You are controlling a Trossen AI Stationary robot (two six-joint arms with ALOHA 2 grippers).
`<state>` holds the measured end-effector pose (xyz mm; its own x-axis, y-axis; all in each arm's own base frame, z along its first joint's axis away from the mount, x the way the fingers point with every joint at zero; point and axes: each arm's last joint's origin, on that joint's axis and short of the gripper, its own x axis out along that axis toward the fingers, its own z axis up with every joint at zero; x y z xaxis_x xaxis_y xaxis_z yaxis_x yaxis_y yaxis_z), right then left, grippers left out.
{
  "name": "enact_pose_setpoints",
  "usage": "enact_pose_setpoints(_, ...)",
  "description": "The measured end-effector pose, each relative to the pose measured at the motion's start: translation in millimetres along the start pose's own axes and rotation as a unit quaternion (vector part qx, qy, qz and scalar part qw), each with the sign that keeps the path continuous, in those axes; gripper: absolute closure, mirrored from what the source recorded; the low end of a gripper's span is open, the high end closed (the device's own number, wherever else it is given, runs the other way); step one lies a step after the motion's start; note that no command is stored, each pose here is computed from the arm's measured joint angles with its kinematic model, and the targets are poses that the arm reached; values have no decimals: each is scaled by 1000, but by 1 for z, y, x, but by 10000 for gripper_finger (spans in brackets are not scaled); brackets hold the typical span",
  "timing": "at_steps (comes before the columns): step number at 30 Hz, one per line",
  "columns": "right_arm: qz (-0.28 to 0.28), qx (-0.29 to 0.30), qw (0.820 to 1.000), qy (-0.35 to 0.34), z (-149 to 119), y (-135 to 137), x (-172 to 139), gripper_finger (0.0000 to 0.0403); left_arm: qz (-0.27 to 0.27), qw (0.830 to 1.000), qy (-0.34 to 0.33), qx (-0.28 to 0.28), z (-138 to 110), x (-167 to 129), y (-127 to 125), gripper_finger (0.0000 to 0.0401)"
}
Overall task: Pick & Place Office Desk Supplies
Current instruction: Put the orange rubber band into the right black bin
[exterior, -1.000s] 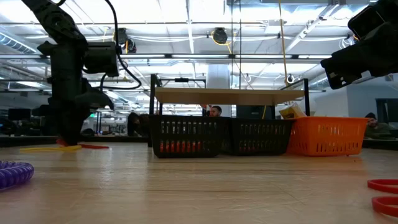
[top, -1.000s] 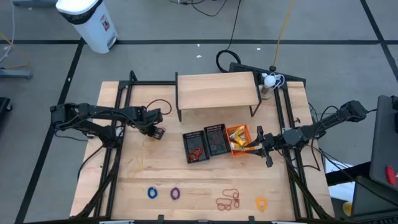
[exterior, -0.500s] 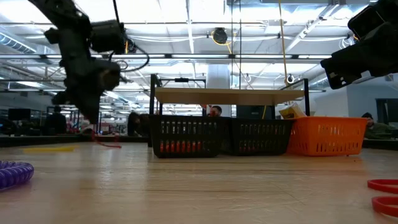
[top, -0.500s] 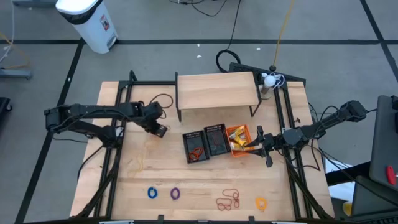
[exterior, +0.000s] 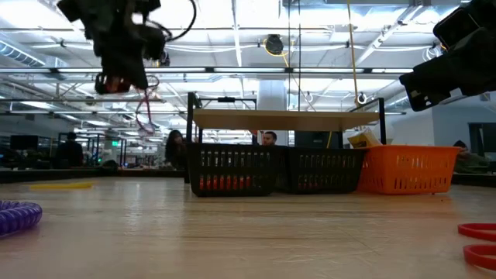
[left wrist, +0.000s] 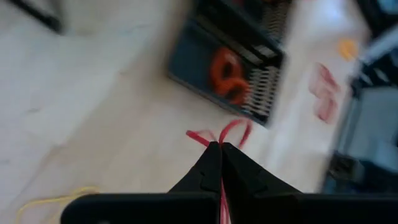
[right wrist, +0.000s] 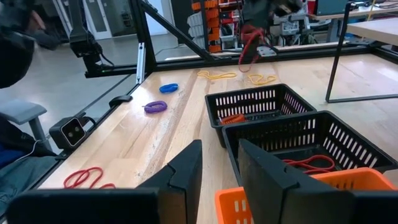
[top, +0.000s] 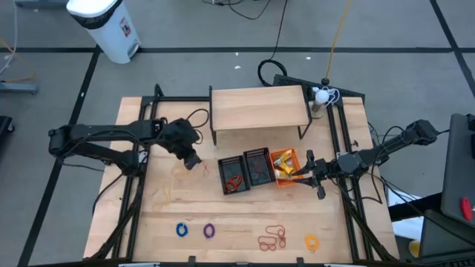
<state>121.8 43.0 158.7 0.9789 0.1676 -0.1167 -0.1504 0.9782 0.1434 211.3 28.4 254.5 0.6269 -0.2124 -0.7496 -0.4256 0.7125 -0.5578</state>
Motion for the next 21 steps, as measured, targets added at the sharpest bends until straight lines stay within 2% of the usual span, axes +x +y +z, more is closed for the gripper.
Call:
enact_pose_setpoints(4, 2, 0, 1000, -14, 3, 0, 0, 310, -39, 998, -7, 48, 5, -9, -21, 399)
enact_pose_setpoints(7, 7, 0, 999, -34, 7, 1, 0, 310, -70, 992, -38, 95, 12, -17, -37, 400)
enact_pose_setpoints(13, 8, -27, 997, -67, 13, 3, 2, 310, -159, 961, -113, 199, 21, -24, -63, 400)
enact_pose_setpoints(21, -16, -115, 980, -161, 30, 4, 7, 310, -200, 924, -181, 272, 25, -29, -81, 400)
